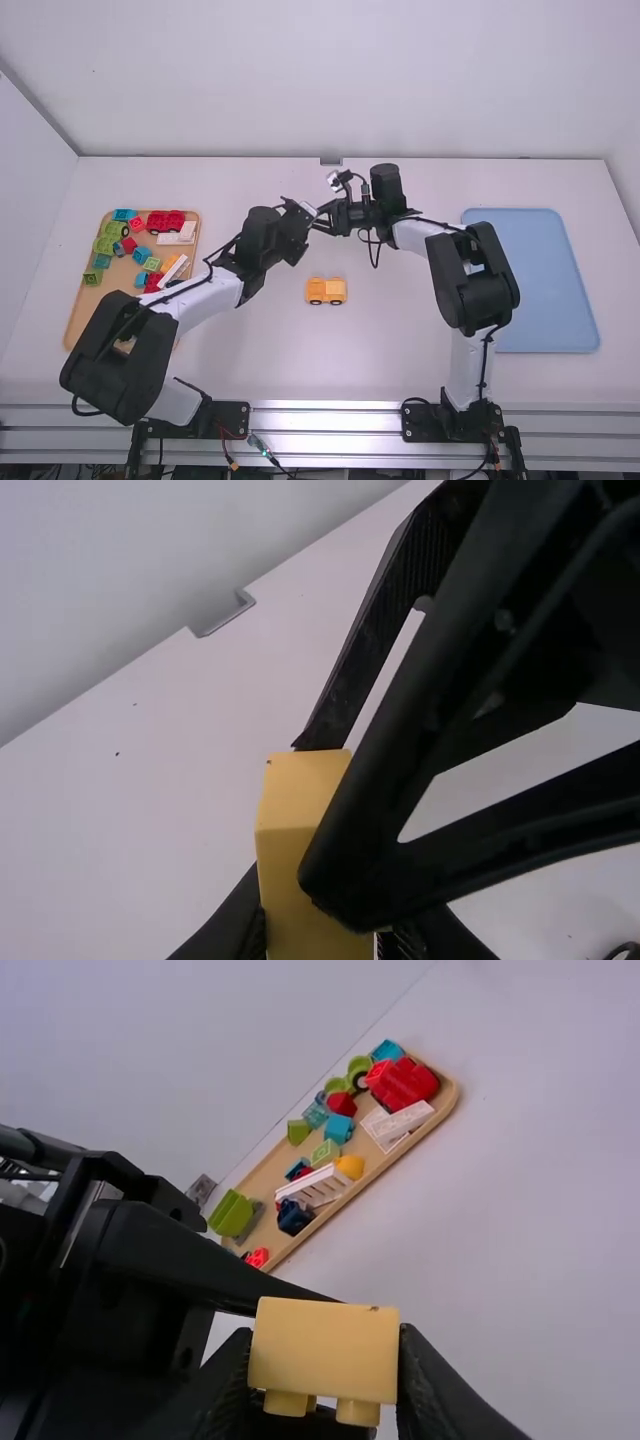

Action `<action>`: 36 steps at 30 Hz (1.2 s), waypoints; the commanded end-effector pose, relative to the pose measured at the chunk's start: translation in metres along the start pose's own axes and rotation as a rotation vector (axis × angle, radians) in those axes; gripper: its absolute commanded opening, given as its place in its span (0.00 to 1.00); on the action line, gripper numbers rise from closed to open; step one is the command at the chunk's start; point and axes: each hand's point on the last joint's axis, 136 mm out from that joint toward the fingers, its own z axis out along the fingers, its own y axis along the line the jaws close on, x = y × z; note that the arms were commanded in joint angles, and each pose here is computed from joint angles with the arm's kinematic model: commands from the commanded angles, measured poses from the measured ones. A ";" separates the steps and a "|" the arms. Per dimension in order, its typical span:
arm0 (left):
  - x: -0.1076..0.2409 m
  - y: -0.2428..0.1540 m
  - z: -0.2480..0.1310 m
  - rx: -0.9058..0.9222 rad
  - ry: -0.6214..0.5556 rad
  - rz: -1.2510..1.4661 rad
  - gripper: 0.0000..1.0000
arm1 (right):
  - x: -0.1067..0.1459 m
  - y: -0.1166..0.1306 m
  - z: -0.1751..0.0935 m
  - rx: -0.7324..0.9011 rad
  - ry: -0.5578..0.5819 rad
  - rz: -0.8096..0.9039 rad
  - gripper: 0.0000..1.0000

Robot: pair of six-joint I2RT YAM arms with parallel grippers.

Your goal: Assemble lego blocks to make yellow taxi

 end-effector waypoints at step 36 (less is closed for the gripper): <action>0.025 0.111 -0.076 -0.075 0.057 -0.475 0.99 | -0.015 -0.046 -0.033 0.500 0.270 -0.094 0.31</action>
